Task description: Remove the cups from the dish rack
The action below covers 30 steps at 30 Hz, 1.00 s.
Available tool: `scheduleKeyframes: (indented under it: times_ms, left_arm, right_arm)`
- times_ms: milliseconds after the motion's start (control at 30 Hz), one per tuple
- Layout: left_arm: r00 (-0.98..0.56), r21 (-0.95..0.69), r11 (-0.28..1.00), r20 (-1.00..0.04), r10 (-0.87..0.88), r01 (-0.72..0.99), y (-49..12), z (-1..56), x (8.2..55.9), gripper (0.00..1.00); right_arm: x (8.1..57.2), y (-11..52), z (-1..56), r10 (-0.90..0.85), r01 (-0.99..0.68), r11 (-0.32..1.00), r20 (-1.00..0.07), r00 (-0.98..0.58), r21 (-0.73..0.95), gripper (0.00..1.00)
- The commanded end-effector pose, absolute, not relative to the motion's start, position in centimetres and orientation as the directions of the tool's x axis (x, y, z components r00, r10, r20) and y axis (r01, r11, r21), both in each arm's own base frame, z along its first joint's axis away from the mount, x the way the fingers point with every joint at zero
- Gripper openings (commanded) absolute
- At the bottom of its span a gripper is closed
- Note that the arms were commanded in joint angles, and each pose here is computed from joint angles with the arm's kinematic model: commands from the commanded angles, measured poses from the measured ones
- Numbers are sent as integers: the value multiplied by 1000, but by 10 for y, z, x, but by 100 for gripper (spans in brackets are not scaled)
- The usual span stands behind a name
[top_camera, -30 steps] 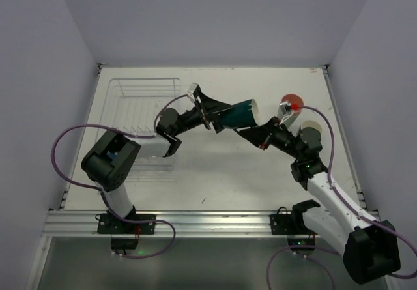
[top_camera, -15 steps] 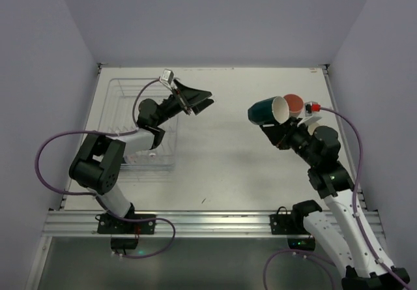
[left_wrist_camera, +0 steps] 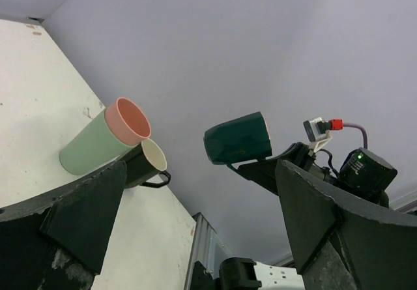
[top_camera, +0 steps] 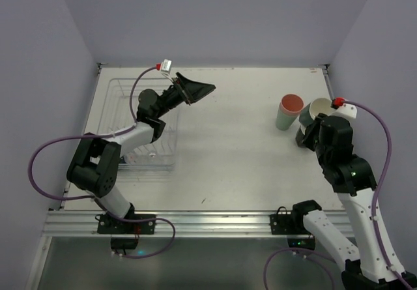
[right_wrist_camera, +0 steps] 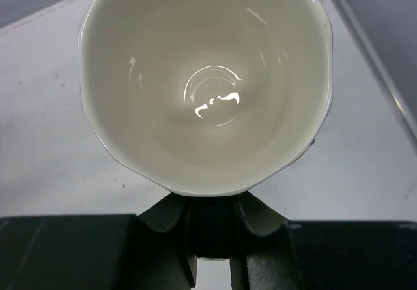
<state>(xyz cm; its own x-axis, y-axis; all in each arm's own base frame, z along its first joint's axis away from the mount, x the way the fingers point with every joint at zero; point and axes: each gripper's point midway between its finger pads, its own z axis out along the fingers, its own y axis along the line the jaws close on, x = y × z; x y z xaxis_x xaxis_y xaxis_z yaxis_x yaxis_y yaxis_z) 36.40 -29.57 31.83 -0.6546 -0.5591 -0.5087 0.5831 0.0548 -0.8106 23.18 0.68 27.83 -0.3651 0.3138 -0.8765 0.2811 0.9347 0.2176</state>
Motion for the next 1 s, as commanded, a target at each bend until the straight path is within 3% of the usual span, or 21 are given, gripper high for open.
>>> scheduleKeyframes:
  times_ms: [0, 333, 967]
  left_arm:
    - [-639, -774, 15, -534, -554, 634, -298, 329, 359, 100]
    - [-640, -760, 0, -547, -539, 649, -297, 333, 350, 100]
    - [-652, -755, -19, -554, -517, 656, -300, 331, 349, 100]
  right_arm:
    - [235, -26, 299, 276, 418, 898, -916, -292, 137, 0]
    - [258, -39, 269, 291, 519, 853, -879, -378, 59, 0]
    - [304, -47, 224, 373, 548, 827, -850, -373, 122, 0]
